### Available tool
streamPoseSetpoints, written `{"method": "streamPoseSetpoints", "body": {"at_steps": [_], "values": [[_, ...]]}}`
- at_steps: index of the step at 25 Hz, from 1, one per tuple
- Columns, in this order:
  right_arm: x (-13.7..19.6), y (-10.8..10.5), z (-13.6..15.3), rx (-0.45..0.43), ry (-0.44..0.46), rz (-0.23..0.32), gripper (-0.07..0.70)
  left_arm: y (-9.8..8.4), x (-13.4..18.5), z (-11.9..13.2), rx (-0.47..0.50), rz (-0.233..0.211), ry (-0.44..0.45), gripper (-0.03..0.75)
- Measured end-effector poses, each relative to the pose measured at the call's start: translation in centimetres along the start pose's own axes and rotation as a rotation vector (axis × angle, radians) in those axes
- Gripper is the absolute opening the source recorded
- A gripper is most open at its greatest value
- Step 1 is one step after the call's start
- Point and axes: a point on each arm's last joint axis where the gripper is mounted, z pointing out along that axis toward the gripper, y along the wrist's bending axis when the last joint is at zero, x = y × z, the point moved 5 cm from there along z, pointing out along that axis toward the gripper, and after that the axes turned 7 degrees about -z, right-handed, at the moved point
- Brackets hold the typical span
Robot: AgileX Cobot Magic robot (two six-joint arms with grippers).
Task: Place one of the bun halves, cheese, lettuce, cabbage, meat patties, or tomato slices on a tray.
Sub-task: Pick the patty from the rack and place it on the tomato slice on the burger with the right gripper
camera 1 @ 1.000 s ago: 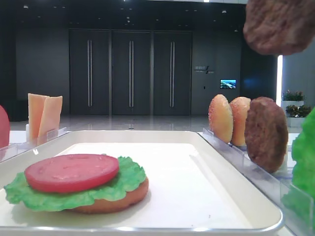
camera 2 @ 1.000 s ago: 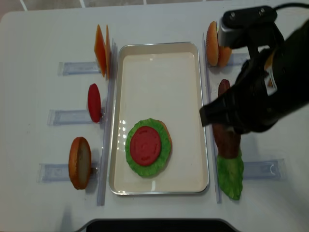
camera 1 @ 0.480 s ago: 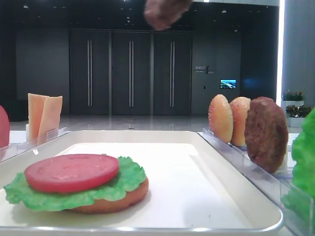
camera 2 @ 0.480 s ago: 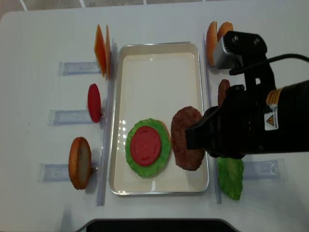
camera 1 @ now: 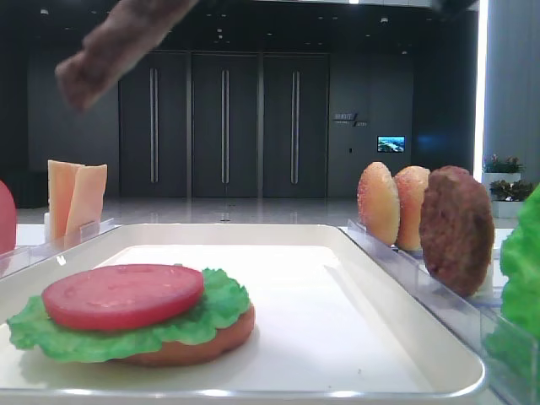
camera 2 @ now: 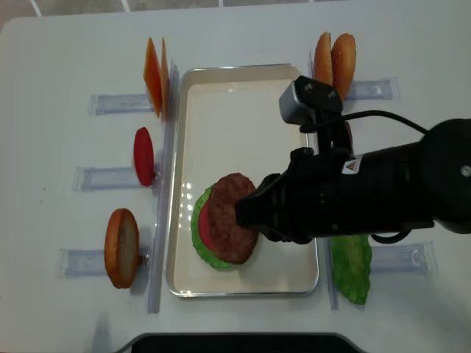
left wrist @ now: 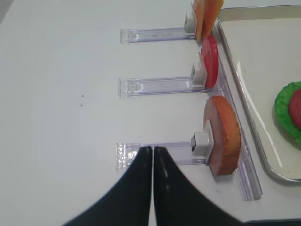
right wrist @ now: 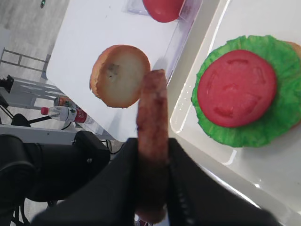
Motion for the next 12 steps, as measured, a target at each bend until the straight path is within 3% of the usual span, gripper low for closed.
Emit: {"method": "streamPoseSetpoints", "body": {"at_steps": [6,9,12], "values": [[-1.2,-2.9,3.9,-0.111,-0.005,0.043,0.113,0.0,0.0,0.0,0.0,0.0,0.0,-0.001],[-2.1,-4.6,4.8,-0.169,-0.03,0.087,0.113,0.0,0.0,0.0,0.0,0.0,0.0,-0.001],[-2.6,-5.9,4.9,-0.197,-0.04,0.083,0.113,0.0,0.0,0.0,0.0,0.0,0.0,-0.001]]}}
